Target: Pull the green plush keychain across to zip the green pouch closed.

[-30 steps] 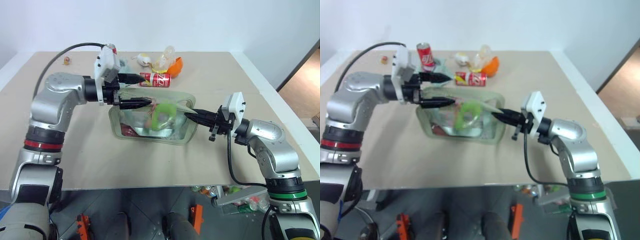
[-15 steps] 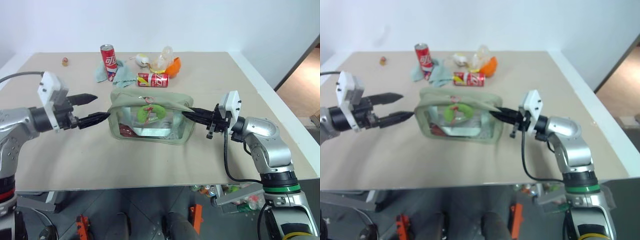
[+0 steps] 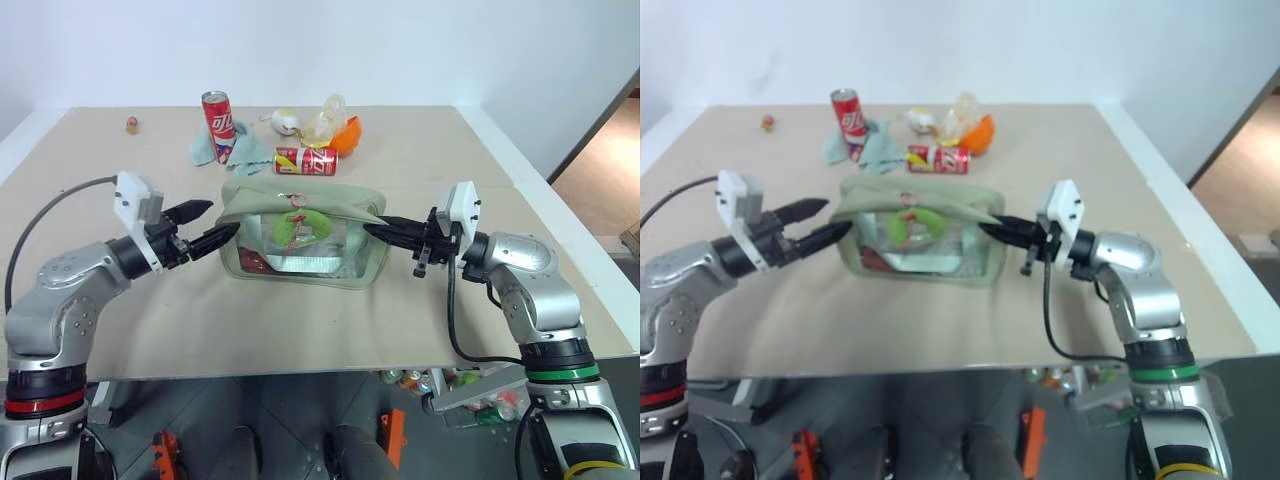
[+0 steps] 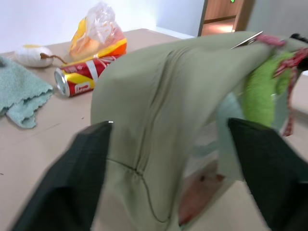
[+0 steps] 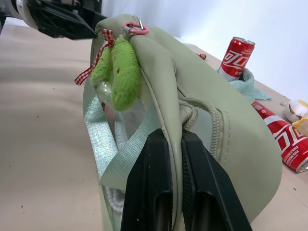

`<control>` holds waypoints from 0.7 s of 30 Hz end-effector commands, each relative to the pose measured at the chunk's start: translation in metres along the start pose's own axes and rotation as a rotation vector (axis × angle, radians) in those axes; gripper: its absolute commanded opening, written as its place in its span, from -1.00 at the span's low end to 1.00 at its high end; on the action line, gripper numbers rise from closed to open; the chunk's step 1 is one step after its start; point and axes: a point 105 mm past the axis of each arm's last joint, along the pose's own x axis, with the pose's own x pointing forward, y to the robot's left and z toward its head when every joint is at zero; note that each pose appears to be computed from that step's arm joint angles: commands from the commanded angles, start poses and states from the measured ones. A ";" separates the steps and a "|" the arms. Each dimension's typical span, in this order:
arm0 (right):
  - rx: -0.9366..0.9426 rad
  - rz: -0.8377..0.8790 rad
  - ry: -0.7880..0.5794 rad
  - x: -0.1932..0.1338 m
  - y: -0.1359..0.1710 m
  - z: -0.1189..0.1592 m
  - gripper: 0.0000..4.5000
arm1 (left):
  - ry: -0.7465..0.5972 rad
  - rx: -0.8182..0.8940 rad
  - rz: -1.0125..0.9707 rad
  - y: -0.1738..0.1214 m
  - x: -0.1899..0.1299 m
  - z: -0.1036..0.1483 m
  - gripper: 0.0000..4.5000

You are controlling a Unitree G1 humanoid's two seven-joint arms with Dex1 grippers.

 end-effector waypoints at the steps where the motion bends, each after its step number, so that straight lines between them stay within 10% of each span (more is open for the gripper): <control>1: -0.025 -0.010 -0.010 -0.006 -0.001 0.010 -1.00 | -0.044 0.050 -0.008 -0.001 0.002 0.013 0.00; 6: 0.060 -0.006 -0.025 -0.009 0.002 0.015 -1.00 | -0.060 0.050 -0.028 -0.007 0.007 0.013 -0.75; 8: 0.058 0.017 -0.002 -0.010 0.005 0.015 -0.66 | -0.069 0.043 -0.024 -0.007 0.008 0.013 -1.00; 18: -0.003 -0.065 -0.172 0.000 -0.004 0.084 0.88 | -0.071 0.016 -0.015 -0.015 0.012 0.009 -1.00; 21: 0.063 -0.035 -0.242 0.017 0.015 0.099 0.99 | -0.085 0.007 -0.019 -0.020 0.015 0.012 -1.00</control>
